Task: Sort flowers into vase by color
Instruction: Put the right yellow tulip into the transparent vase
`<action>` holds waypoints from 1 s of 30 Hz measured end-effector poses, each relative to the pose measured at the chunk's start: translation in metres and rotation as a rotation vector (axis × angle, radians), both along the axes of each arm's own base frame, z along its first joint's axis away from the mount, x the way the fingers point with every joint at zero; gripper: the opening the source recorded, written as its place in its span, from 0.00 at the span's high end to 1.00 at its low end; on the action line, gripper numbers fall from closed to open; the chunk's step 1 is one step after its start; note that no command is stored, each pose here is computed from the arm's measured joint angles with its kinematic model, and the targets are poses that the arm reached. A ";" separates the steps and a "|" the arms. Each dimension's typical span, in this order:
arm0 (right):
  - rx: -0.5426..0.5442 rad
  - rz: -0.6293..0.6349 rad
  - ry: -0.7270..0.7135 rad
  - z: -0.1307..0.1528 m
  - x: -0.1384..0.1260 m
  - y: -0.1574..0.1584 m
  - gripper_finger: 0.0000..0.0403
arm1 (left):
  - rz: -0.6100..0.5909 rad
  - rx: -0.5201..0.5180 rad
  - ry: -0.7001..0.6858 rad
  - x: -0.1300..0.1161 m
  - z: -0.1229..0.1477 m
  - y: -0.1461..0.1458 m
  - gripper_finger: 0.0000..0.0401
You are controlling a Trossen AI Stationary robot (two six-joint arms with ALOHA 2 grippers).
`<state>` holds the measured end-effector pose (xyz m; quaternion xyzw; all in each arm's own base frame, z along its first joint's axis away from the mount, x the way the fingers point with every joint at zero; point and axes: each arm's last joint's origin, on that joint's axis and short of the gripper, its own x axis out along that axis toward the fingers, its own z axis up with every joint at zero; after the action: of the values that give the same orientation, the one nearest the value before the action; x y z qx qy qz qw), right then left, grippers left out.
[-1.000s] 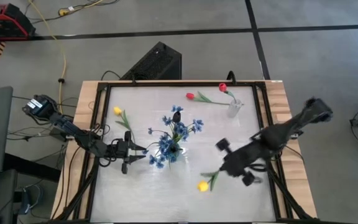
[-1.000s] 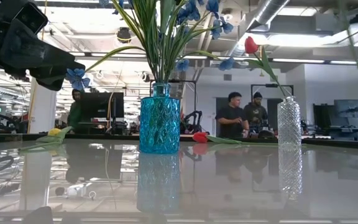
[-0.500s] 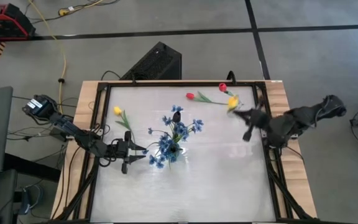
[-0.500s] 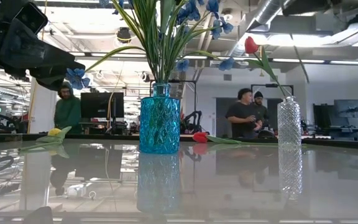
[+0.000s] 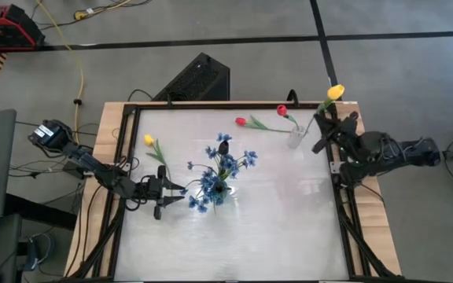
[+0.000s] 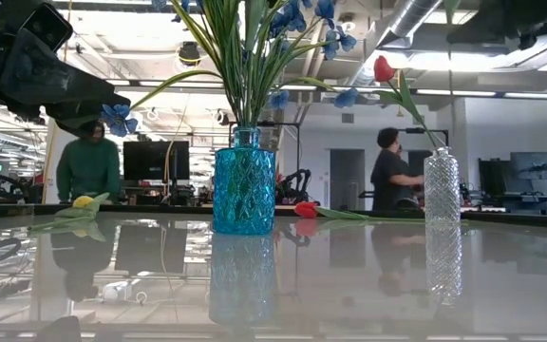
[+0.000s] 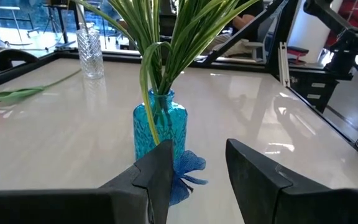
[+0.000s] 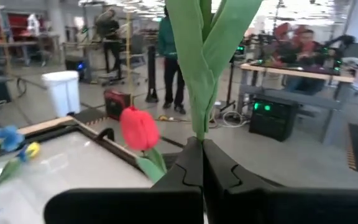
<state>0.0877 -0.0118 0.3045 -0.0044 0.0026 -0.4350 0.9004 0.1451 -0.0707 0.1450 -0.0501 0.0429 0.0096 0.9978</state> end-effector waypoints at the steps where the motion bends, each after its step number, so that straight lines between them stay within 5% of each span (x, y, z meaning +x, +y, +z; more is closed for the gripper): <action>1: 0.002 -0.014 -0.012 -0.002 0.001 -0.001 0.96 | 0.001 0.000 0.000 0.000 0.000 0.000 0.66; 30: -0.003 -0.125 -0.057 -0.022 0.008 -0.028 0.95 | 0.000 0.034 -0.013 0.000 0.001 0.000 0.66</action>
<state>0.0952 -0.0403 0.2823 0.0069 -0.0233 -0.4904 0.8711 0.1452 -0.0707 0.1464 -0.0334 0.0364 0.0099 0.9987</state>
